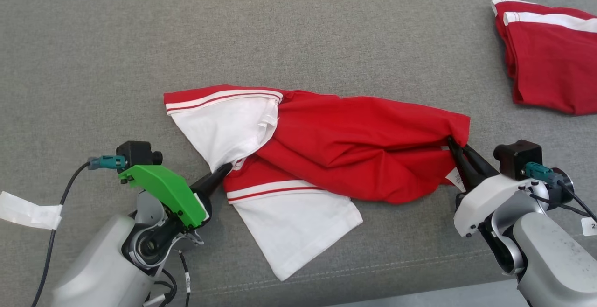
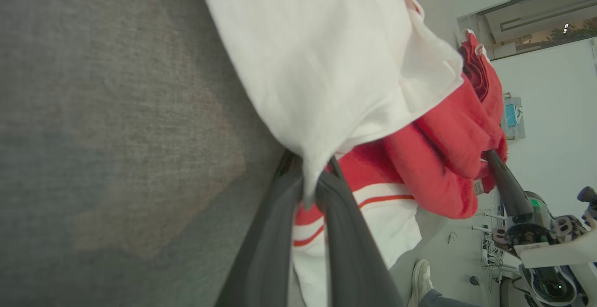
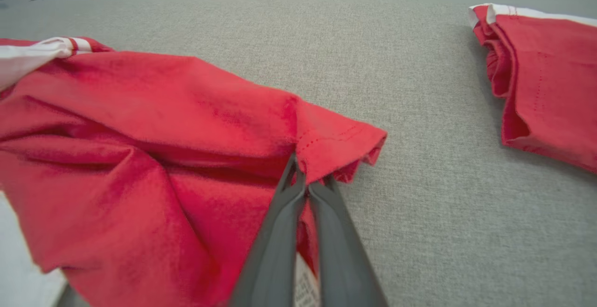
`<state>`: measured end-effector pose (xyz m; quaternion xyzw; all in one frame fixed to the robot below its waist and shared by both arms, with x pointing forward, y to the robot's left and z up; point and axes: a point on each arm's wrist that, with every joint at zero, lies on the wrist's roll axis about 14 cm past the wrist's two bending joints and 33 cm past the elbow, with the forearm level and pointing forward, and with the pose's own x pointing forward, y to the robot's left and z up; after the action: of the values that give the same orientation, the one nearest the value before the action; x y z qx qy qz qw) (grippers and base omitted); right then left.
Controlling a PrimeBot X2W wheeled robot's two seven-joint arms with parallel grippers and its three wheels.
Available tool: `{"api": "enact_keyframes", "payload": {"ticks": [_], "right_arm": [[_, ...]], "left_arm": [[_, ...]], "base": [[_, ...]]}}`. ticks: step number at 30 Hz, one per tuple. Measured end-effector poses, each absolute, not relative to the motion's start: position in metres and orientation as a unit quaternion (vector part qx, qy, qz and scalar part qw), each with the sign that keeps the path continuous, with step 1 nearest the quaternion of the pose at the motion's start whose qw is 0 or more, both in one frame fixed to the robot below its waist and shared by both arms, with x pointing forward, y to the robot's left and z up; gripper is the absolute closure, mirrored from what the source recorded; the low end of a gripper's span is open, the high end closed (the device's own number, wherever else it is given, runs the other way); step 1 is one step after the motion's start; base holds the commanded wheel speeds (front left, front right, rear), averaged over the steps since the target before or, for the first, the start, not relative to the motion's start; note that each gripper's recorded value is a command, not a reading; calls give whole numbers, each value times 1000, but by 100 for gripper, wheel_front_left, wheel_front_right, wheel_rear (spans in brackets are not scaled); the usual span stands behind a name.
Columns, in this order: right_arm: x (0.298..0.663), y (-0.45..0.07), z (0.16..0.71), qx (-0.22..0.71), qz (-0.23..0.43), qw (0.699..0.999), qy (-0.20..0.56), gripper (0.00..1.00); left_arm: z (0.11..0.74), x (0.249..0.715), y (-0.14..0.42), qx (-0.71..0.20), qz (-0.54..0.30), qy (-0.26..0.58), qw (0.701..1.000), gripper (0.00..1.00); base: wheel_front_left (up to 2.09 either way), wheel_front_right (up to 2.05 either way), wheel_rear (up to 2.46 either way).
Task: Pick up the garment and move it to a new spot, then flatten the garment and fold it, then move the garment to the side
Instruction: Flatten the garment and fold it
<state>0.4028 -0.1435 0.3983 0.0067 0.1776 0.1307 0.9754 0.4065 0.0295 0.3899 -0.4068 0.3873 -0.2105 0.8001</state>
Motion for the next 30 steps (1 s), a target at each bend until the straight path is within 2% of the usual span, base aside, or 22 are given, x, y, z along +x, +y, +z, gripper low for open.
{"api": "enact_keyframes", "payload": {"ticks": [1,2,3,4,5,6,19,20,22,30], "right_arm": [[403,-142,399,7,133,975,177,100],[403,-141,399,7,134,975,177,100],[403,-140,399,7,135,975,176,100],[403,-140,400,7,135,975,176,100],[403,-140,400,7,136,975,175,100],[404,-139,400,7,137,975,175,100],[404,-138,402,7,138,975,173,100],[403,-138,402,6,138,975,173,100],[403,-138,401,6,138,975,176,100],[403,-137,408,8,143,976,166,100]], "left_arm": [[391,407,32,-406,-209,385,802,75],[392,408,34,-406,-207,381,804,58],[393,410,36,-407,-205,378,806,53],[393,410,38,-407,-203,375,808,53],[394,411,39,-407,-202,374,808,44],[395,411,39,-409,-202,371,809,0],[402,414,39,-415,-205,359,811,0],[402,414,39,-415,-206,359,811,30],[404,416,40,-419,-203,353,812,100],[427,430,48,-433,-203,301,825,100]], "base": [[0,0,0],[0,0,0],[0,0,0],[0,0,0],[0,0,0],[0,0,0],[0,0,0],[0,0,0],[0,0,0],[0,0,0]]}}
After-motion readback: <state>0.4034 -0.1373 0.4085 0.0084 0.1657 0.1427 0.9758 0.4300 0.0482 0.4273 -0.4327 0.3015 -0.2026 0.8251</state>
